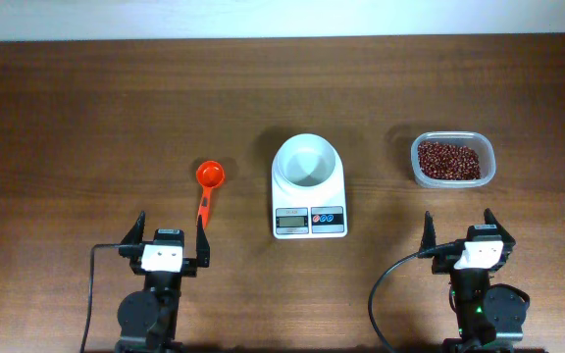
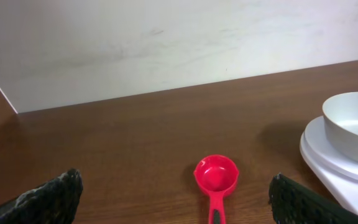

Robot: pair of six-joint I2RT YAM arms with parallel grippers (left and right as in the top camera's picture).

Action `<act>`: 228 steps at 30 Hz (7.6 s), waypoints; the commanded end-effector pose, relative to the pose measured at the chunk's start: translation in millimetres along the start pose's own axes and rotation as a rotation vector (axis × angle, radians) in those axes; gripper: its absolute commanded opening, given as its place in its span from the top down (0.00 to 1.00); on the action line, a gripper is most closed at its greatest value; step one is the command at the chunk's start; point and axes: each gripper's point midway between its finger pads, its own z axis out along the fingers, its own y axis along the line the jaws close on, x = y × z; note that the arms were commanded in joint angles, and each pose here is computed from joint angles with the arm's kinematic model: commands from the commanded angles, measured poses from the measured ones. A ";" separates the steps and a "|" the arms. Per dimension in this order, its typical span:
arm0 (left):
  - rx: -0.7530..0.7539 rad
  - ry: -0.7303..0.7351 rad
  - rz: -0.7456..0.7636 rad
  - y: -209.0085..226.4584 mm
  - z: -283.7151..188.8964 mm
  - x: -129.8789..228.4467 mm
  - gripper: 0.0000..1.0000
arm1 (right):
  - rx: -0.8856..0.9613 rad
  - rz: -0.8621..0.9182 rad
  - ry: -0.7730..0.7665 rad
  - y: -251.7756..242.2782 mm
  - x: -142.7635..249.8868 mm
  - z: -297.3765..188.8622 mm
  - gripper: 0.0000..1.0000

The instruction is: Scoop item into bowl and weigh 50g on scale

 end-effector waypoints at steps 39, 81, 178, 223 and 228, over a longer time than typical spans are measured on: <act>0.217 1.444 -0.130 -43.0 61.0 72.9 0.82 | 0.007 -0.006 0.005 -0.7 2.5 0.1 0.01; 0.057 1.126 -0.155 -45.1 163.3 114.6 0.64 | 0.008 -0.006 0.005 -0.8 2.5 0.1 0.01; 0.183 0.779 -0.102 -75.6 249.2 4.6 1.00 | -0.090 0.006 0.053 16.0 12.5 6.6 0.01; 0.021 1.437 -0.045 -21.8 174.2 129.2 0.98 | -0.091 0.006 0.064 16.3 15.3 6.4 0.01; -0.002 1.426 -0.029 -16.6 177.5 126.8 0.96 | -0.091 0.006 0.064 16.3 15.3 6.4 0.01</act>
